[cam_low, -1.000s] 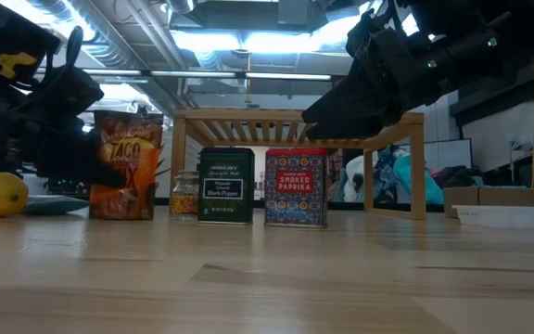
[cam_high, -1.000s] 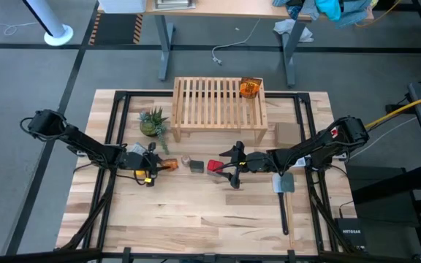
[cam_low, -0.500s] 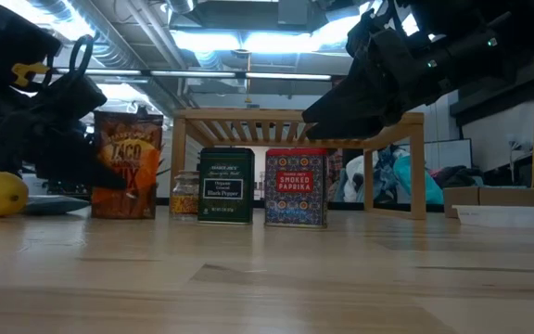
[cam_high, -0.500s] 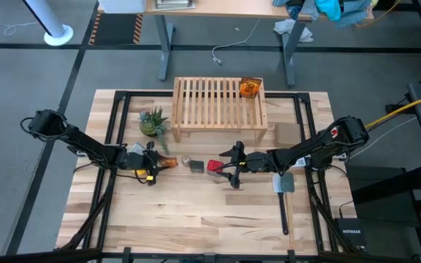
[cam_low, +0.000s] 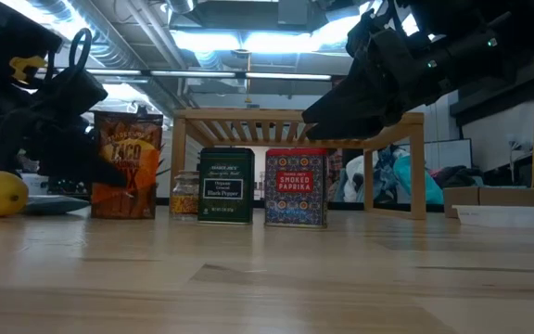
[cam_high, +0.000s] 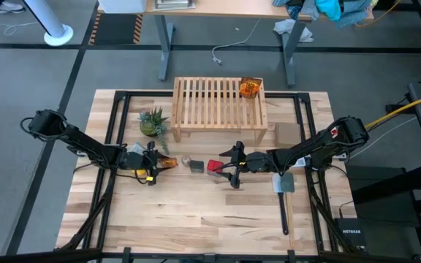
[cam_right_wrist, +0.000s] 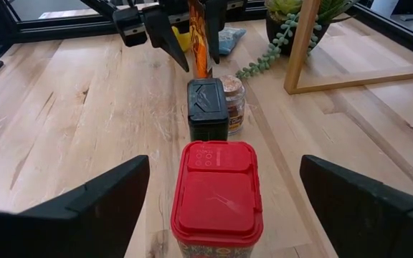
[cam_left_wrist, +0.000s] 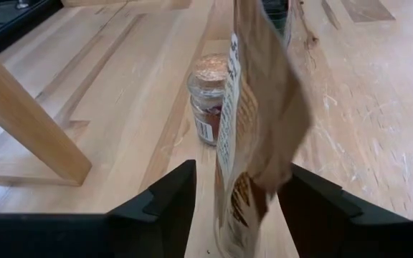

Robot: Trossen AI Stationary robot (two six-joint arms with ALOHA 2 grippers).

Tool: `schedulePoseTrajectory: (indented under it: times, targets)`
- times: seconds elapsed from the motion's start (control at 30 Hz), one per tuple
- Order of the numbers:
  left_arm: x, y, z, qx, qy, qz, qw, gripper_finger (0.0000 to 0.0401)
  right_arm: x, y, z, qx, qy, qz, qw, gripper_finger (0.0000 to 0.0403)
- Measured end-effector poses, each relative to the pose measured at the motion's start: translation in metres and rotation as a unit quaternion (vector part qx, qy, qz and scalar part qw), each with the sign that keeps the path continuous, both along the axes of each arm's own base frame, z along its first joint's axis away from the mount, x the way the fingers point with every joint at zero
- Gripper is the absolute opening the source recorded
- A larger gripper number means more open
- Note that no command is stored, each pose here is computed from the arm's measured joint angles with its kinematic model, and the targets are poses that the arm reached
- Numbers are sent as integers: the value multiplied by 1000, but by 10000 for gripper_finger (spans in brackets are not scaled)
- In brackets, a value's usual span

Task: Shelf spices
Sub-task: Remove the orange seasoning pack from the shelf

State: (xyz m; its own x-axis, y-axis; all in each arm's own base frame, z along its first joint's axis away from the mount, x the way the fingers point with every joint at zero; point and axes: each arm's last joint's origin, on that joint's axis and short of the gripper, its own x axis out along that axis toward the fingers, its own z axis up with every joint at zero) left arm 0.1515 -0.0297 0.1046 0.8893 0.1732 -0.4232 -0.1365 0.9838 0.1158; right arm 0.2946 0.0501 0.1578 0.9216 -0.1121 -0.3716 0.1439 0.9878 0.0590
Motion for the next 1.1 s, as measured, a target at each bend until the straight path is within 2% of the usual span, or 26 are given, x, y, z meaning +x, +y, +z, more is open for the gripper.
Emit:
schedulePoseTrajectory:
  times: [0.4,0.73,1.1]
  targets:
    - [0,1,3,13,-12,14,1000,182,0,0,0,0,0,0,1000,367]
    - [-2,2,21,0,-74,22,997,182,0,0,0,0,0,0,1000,367]
    - [-7,3,42,18,-143,11,989,182,0,0,0,0,0,0,1000,367]
